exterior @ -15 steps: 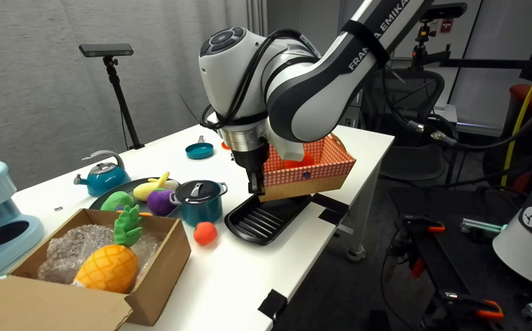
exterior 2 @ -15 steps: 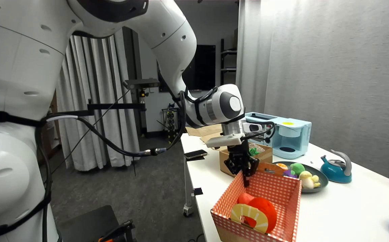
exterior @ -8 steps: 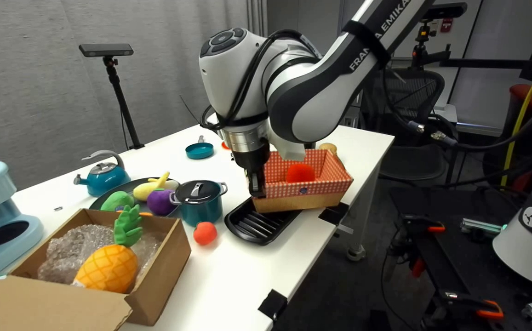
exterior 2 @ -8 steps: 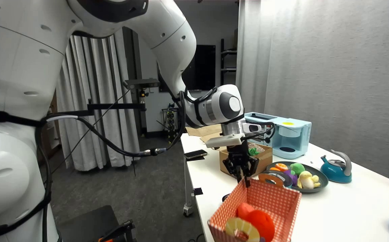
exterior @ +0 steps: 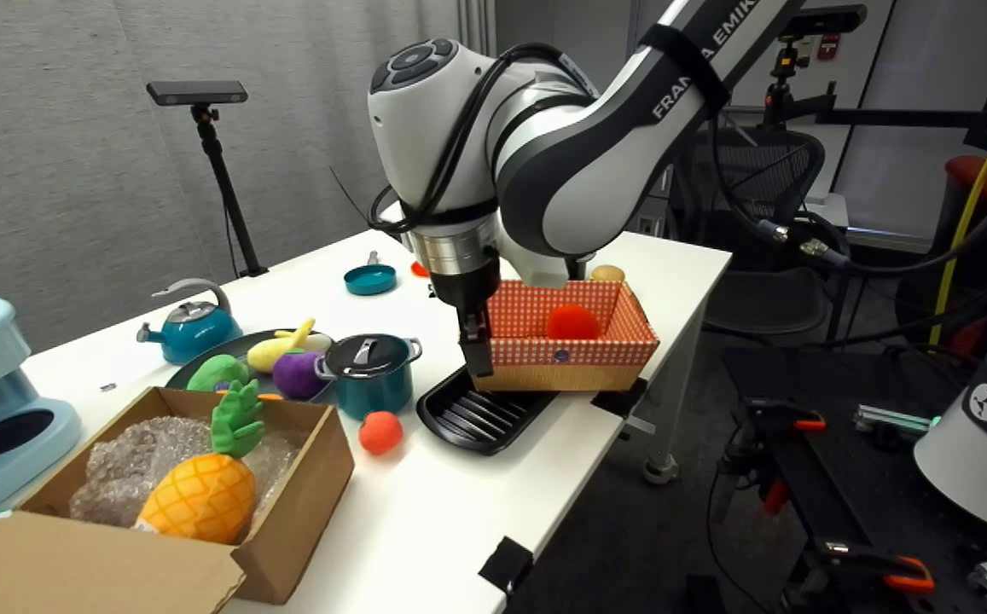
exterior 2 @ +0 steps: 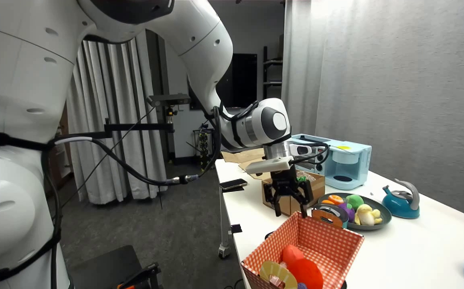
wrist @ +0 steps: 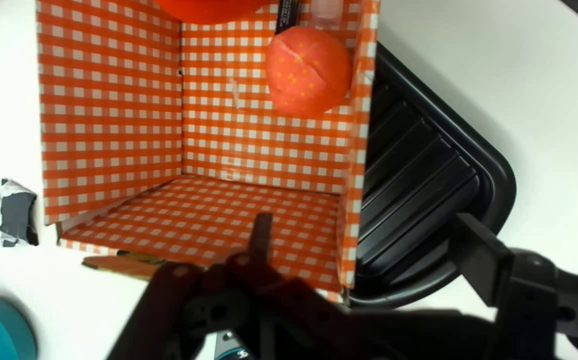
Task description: Move the pineapple plushie from the right box to the left box then put the right box on the black plate
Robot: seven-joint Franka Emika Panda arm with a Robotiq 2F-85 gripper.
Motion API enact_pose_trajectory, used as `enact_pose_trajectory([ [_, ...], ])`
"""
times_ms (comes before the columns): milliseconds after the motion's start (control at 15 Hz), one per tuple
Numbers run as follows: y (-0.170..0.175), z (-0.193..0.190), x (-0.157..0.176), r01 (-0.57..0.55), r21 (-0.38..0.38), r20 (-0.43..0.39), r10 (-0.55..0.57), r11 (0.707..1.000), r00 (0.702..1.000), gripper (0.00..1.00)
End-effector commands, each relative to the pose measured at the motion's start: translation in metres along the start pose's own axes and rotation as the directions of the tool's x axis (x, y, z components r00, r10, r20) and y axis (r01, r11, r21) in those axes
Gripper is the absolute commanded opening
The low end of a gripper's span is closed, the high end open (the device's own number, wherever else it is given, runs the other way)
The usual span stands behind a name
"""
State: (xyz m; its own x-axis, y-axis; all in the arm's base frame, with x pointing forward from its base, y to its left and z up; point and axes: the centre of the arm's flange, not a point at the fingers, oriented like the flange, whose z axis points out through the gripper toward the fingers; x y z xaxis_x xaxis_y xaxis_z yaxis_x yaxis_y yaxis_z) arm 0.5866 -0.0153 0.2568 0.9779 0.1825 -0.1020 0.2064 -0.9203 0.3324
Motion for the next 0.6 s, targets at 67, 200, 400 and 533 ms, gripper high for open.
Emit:
enact_pose_trajectory([
  [67,0.001,-0.025,-0.010,0.013,-0.011,0.006,-0.013,1.000,1.000,1.00],
  [200,0.001,-0.032,-0.016,0.017,-0.014,0.004,-0.017,1.000,1.000,1.00],
  [400,-0.003,-0.049,-0.023,0.021,-0.020,0.004,-0.021,1.000,1.000,1.00],
  [533,-0.011,-0.069,-0.029,0.016,-0.027,-0.001,-0.016,1.000,1.000,1.00],
])
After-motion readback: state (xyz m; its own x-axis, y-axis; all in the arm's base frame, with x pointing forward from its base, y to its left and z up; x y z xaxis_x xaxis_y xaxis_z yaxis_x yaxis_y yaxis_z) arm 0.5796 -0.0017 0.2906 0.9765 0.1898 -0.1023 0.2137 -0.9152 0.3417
